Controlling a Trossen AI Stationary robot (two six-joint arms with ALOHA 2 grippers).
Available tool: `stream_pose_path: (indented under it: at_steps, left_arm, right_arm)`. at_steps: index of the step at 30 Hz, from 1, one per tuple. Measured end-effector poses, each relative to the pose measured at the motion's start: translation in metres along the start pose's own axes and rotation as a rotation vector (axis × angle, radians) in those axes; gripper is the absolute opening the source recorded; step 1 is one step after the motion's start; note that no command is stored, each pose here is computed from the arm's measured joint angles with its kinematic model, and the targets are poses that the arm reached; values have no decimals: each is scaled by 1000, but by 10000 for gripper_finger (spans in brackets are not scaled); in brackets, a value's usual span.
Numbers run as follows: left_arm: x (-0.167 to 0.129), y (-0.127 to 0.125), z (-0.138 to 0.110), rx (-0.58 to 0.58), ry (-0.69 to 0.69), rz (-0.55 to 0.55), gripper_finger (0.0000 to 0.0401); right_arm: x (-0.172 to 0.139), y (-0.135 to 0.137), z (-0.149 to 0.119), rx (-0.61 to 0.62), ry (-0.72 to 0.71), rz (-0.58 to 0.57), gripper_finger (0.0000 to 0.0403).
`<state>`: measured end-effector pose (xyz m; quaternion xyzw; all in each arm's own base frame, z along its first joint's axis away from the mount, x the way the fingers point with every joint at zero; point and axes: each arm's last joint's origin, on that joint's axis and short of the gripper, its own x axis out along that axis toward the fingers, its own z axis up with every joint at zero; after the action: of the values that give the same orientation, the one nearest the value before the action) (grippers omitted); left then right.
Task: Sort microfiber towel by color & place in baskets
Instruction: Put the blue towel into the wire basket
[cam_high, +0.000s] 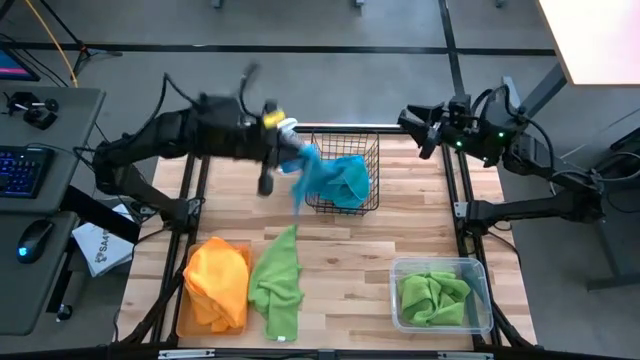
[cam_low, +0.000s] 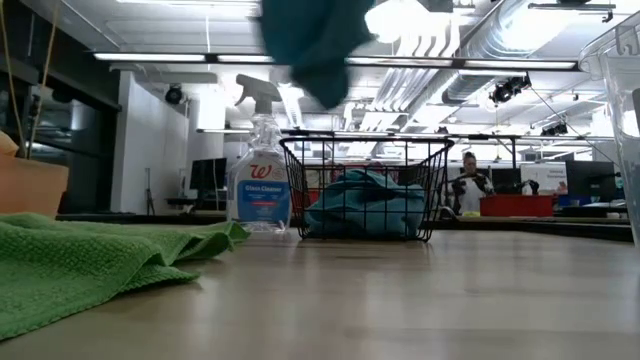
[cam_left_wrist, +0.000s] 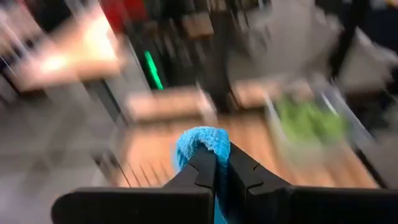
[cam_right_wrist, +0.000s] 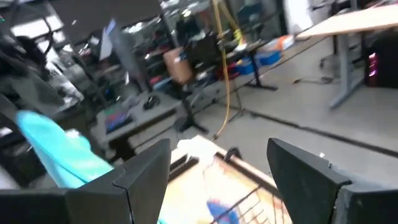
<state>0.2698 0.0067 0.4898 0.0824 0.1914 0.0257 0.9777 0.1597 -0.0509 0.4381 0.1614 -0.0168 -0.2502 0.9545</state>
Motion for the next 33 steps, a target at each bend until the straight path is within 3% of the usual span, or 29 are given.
stream_pose_path:
  at_steps: [3, 6, 12, 18, 21, 24, 30, 33]
  left_arm:
    - [1, 20, 18, 84, -191, 98, 0]
    - [8, 40, 23, 116, -265, 169, 0]
    - [52, 70, -1, 51, -134, 224, 0]
    - [126, 87, -57, -72, 74, 266, 0]
    - [159, 87, -84, -134, 174, 288, 0]
    - [182, 75, -94, -181, 203, 262, 0]
    - [222, 53, -109, -148, 197, 212, 0]
    - [239, 52, -127, -172, 262, 204, 0]
  right_arm:
    - [0, -1, 4, 7, -54, -60, 263]
    - [0, -3, 5, 12, -79, -114, 263]
    - [0, -3, 5, 9, -81, -130, 263]
    - [-1, -3, 4, -17, -73, -129, 263]
    - [-1, -3, 4, -41, -66, -115, 263]
    - [-1, -3, 4, -63, -66, -114, 263]
    - [-4, -4, 4, -109, -56, -118, 263]
    - [-5, -5, 2, -120, -30, -125, 263]
